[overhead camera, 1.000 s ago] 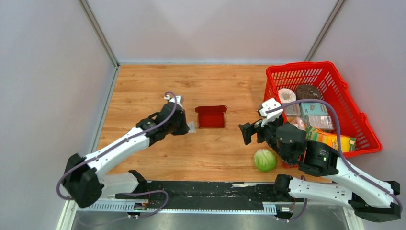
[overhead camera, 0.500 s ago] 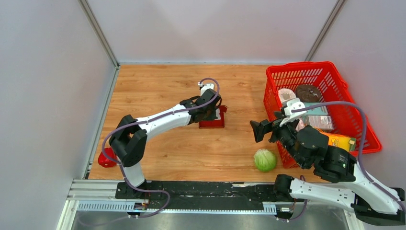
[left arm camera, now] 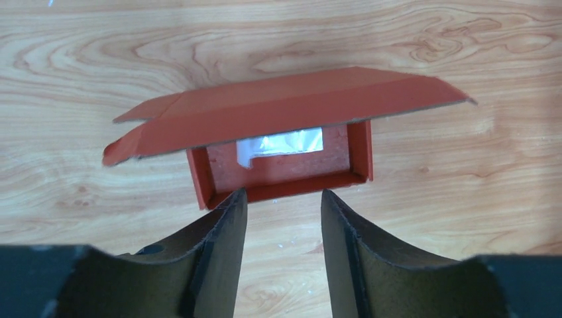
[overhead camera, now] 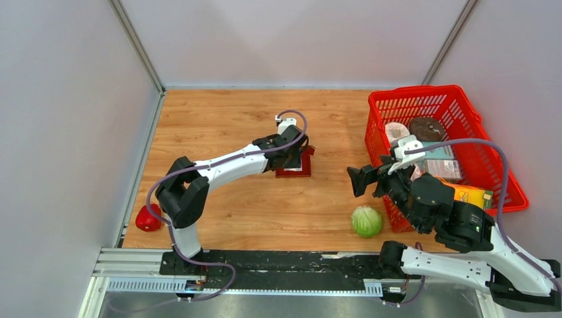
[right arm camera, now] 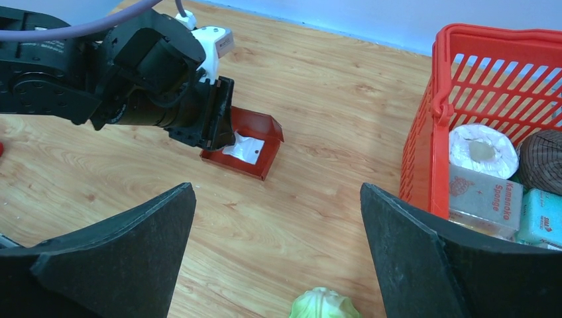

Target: Fold the paper box

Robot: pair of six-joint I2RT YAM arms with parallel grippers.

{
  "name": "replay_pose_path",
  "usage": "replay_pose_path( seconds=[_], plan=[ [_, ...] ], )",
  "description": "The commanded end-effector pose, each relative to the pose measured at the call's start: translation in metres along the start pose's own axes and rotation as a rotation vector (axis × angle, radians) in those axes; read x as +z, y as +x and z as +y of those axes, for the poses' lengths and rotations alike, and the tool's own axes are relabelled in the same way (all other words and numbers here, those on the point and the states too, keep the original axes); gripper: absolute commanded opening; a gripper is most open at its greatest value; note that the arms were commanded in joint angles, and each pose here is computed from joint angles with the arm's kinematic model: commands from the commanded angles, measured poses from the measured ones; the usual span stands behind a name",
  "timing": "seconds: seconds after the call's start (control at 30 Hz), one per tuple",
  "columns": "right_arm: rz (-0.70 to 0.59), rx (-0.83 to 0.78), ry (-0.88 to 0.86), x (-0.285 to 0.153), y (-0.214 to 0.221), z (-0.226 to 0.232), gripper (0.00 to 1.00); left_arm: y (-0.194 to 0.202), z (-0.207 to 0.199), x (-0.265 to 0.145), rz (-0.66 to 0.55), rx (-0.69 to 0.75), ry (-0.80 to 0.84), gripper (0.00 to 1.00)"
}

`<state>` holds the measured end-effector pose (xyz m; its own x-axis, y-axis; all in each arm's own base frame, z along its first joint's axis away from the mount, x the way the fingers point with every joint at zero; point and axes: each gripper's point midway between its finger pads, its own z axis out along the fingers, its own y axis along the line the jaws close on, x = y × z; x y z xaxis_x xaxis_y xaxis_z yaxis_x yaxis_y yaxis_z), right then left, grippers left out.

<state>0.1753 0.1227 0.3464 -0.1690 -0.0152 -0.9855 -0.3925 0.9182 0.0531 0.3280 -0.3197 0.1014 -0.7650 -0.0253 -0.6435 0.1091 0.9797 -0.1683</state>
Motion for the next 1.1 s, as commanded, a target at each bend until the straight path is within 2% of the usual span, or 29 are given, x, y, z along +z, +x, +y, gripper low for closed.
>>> replay_pose_path(
  seconds=[0.0, 0.03, 0.1, 0.13, 0.2, 0.23, 0.27, 0.3, 0.33, 0.43, 0.5, 0.6, 0.77, 0.87, 0.93, 0.97, 1.07],
  plan=[
    [0.018, 0.013, 0.010, 0.003, -0.008, 0.004, 1.00, -0.027, 0.001, -0.042, -0.116, -0.031, 0.064, 0.54],
    [0.035, 0.000, 0.024, 0.008, -0.006, 0.006, 1.00, -0.013, 0.013, -0.042, -0.099, -0.019, 0.050, 0.54],
    [0.057, -0.018, 0.039, 0.014, -0.004, 0.006, 1.00, -0.018, 0.020, -0.064, -0.149, -0.026, 0.088, 0.54],
    [0.087, -0.022, 0.024, 0.019, 0.002, 0.010, 1.00, -0.002, 0.033, -0.064, -0.131, -0.005, 0.077, 0.54],
    [0.171, -0.002, 0.053, 0.039, 0.020, 0.006, 1.00, -0.008, 0.042, -0.083, -0.175, 0.015, 0.122, 0.54],
    [0.234, 0.029, -0.042, 0.044, 0.032, 0.022, 1.00, 0.004, 0.048, -0.083, -0.144, 0.030, 0.143, 0.55],
    [0.306, 0.046, -0.055, 0.058, 0.047, 0.027, 1.00, 0.004, 0.051, -0.086, -0.143, 0.023, 0.165, 0.58],
    [0.350, 0.082, -0.035, 0.068, 0.057, 0.019, 1.00, -0.005, 0.065, -0.090, -0.161, -0.021, 0.177, 0.66],
    [0.409, 0.112, -0.109, 0.073, 0.068, 0.033, 1.00, 0.007, 0.067, -0.087, -0.110, -0.033, 0.234, 0.73],
    [0.547, 0.118, -0.082, 0.103, 0.098, 0.033, 1.00, -0.001, 0.085, -0.083, -0.101, -0.112, 0.306, 0.73],
    [0.610, 0.103, -0.037, 0.127, 0.115, 0.029, 1.00, -0.020, 0.085, -0.083, -0.153, -0.080, 0.336, 0.73],
    [0.566, 0.072, 0.026, 0.161, 0.118, 0.016, 0.96, -0.036, 0.086, -0.070, -0.173, -0.015, 0.297, 0.69],
    [0.523, 0.025, 0.024, 0.206, 0.157, 0.003, 0.77, -0.047, 0.084, -0.047, -0.178, 0.069, 0.268, 0.64],
    [0.460, 0.043, 0.029, 0.220, 0.164, -0.006, 0.67, -0.053, 0.076, -0.039, -0.180, 0.143, 0.291, 0.70],
    [0.422, 0.050, -0.036, 0.225, 0.163, 0.003, 0.60, -0.057, 0.072, -0.032, -0.206, 0.177, 0.313, 0.74],
    [0.375, 0.049, -0.054, 0.230, 0.157, 0.005, 0.58, -0.057, 0.074, -0.029, -0.217, 0.208, 0.307, 0.75],
    [0.356, 0.023, -0.042, 0.236, 0.164, 0.002, 0.57, -0.059, 0.072, -0.022, -0.222, 0.235, 0.339, 0.77]
  ],
)
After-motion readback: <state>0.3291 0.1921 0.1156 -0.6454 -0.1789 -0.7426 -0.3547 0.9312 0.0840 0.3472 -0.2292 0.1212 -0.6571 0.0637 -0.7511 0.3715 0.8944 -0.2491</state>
